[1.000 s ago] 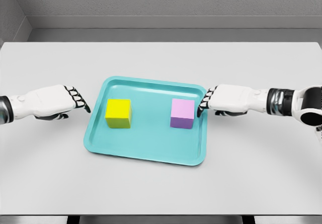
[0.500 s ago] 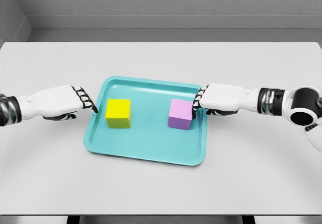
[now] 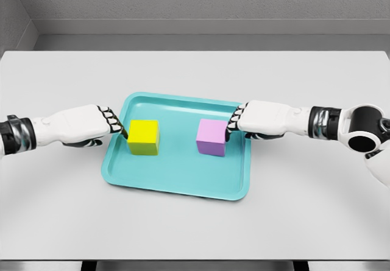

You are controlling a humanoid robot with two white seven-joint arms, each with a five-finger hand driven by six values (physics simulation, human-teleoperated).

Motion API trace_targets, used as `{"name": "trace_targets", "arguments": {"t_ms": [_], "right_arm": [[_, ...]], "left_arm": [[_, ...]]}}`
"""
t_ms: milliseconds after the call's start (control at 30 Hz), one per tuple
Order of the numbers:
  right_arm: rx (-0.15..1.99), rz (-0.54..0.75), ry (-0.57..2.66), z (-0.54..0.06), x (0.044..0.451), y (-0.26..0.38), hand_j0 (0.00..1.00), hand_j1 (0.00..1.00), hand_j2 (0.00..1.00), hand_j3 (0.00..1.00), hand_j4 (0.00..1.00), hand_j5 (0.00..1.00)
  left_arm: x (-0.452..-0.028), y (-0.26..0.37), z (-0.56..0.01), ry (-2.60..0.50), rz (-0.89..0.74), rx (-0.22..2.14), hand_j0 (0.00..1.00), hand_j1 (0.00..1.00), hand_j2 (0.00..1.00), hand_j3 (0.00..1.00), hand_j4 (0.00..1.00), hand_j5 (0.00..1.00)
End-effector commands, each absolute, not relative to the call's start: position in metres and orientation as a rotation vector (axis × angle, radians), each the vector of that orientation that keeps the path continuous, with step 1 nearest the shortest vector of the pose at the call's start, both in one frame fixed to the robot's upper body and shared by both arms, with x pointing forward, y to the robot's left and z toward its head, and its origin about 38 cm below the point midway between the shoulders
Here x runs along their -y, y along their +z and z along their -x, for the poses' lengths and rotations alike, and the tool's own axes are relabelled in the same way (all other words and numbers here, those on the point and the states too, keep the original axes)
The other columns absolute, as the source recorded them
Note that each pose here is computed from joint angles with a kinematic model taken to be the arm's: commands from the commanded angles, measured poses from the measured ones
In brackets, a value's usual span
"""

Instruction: Push two cubes

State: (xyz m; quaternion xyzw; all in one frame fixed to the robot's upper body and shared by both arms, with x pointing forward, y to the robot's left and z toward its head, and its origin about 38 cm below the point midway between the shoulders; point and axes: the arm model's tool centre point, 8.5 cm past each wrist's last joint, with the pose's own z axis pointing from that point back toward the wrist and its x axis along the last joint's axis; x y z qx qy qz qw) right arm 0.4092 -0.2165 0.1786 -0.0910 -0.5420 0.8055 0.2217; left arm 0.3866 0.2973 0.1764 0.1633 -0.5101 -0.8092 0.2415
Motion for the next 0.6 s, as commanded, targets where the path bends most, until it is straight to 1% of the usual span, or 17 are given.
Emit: {"name": "trace_targets", "arguments": {"t_ms": [0, 333, 433, 567], "right_arm": [[1.517, 0.247, 2.213, -0.409, 0.214, 0.179, 0.63, 0.63, 0.63, 0.63, 0.63, 0.63], [1.529, 0.236, 2.204, -0.408, 0.211, 0.175, 0.62, 0.62, 0.62, 0.62, 0.62, 0.62], [1.547, 0.216, 2.204, -0.407, 0.201, 0.172, 0.61, 0.61, 0.61, 0.61, 0.61, 0.61], [1.534, 0.198, 2.191, -0.410, 0.199, 0.164, 0.61, 0.61, 0.61, 0.61, 0.61, 0.61]], "left_arm": [[-0.293, 0.178, -0.386, -2.213, -0.441, 1.408, 0.71, 0.71, 0.71, 0.71, 0.71, 0.71], [-0.283, 0.181, -0.387, -2.221, -0.435, 1.433, 0.72, 0.72, 0.72, 0.72, 0.72, 0.72], [-0.281, 0.182, -0.387, -2.223, -0.434, 1.437, 0.72, 0.72, 0.72, 0.72, 0.72, 0.72], [-0.267, 0.180, -0.389, -2.218, -0.409, 1.465, 0.72, 0.72, 0.72, 0.72, 0.72, 0.72]]}}
